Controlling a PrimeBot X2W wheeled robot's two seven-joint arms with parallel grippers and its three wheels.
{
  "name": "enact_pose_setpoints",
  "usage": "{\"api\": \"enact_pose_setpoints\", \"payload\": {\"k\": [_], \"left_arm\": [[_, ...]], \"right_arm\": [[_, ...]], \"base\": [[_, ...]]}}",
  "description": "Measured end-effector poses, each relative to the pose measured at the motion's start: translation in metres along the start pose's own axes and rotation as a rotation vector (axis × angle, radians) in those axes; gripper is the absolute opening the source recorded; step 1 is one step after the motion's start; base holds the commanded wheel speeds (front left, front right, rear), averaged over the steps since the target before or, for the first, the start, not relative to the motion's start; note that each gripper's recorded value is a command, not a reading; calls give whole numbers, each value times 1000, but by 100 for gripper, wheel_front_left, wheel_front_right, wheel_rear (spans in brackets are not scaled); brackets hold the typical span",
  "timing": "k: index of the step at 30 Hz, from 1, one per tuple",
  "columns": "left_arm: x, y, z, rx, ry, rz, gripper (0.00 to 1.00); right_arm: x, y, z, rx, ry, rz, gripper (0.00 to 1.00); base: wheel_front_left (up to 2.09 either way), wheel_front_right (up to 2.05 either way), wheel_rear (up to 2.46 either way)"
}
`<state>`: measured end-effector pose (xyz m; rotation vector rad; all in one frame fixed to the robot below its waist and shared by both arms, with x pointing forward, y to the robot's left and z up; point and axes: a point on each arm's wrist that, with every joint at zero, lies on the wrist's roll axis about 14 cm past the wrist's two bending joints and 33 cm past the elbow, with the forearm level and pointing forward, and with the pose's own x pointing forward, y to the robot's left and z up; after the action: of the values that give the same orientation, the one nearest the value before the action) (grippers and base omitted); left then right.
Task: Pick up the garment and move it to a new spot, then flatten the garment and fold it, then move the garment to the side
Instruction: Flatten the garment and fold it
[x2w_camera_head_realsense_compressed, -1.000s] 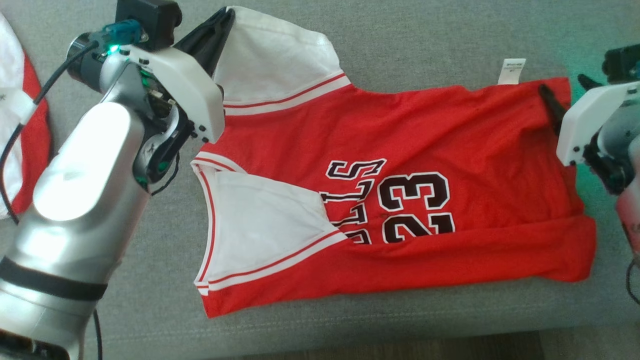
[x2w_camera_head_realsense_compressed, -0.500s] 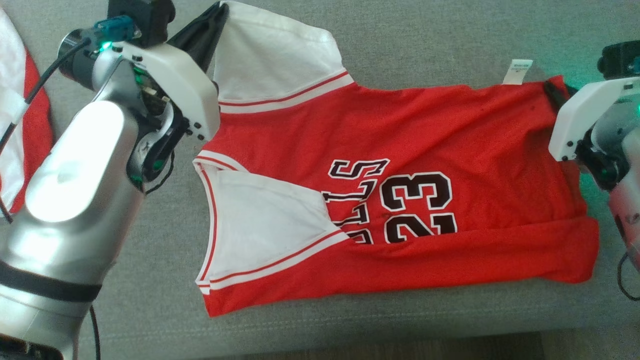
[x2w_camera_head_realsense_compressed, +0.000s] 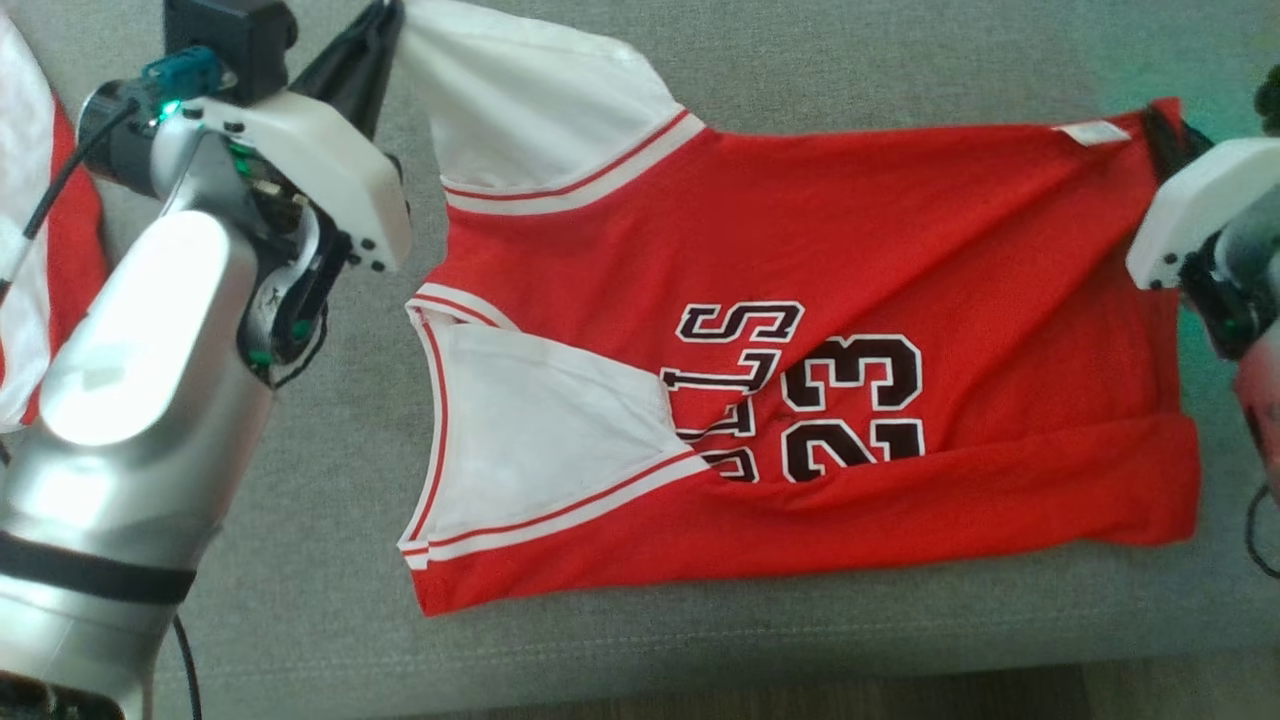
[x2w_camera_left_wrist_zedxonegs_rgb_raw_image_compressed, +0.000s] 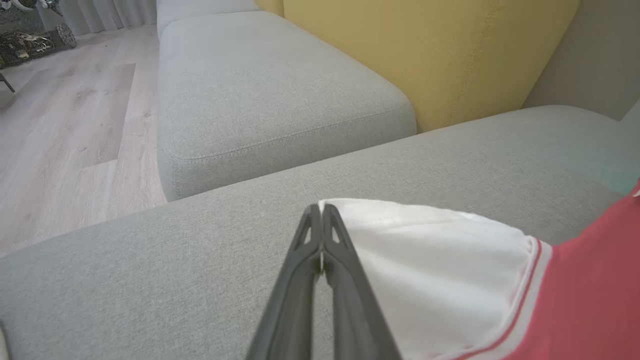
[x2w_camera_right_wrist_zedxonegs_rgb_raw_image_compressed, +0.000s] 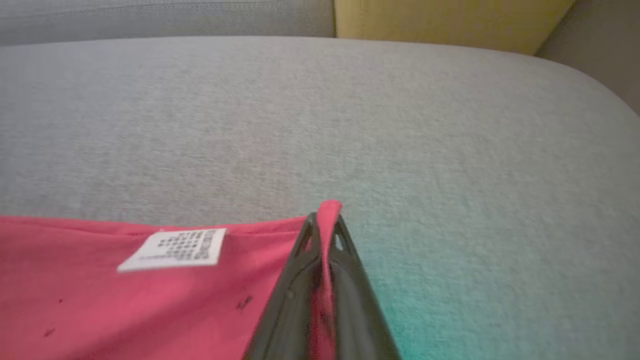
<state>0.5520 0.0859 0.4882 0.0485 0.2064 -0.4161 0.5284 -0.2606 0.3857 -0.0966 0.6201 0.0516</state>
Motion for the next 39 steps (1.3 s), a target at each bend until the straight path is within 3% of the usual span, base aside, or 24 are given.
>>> {"api": "enact_pose_setpoints", "payload": {"k": [9, 18, 30, 39], "left_arm": [[12, 11, 22, -19, -97, 64, 0], [-2, -2, 18, 1, -74, 11, 0], [-96, -27, -4, -29, -3, -34, 0], [-164, -57, -35, -26, 166, -105, 0]], "right_arm": [[1, 1, 41, -2, -170, -5, 0], [-15, 6, 51, 20, -236, 4, 0], [-65, 4, 19, 95, -220, 40, 0], [-88, 16, -20, 18, -67, 127, 0]], "base": [[0, 0, 0], [0, 0, 0], [0, 0, 0], [0, 0, 0]]}}
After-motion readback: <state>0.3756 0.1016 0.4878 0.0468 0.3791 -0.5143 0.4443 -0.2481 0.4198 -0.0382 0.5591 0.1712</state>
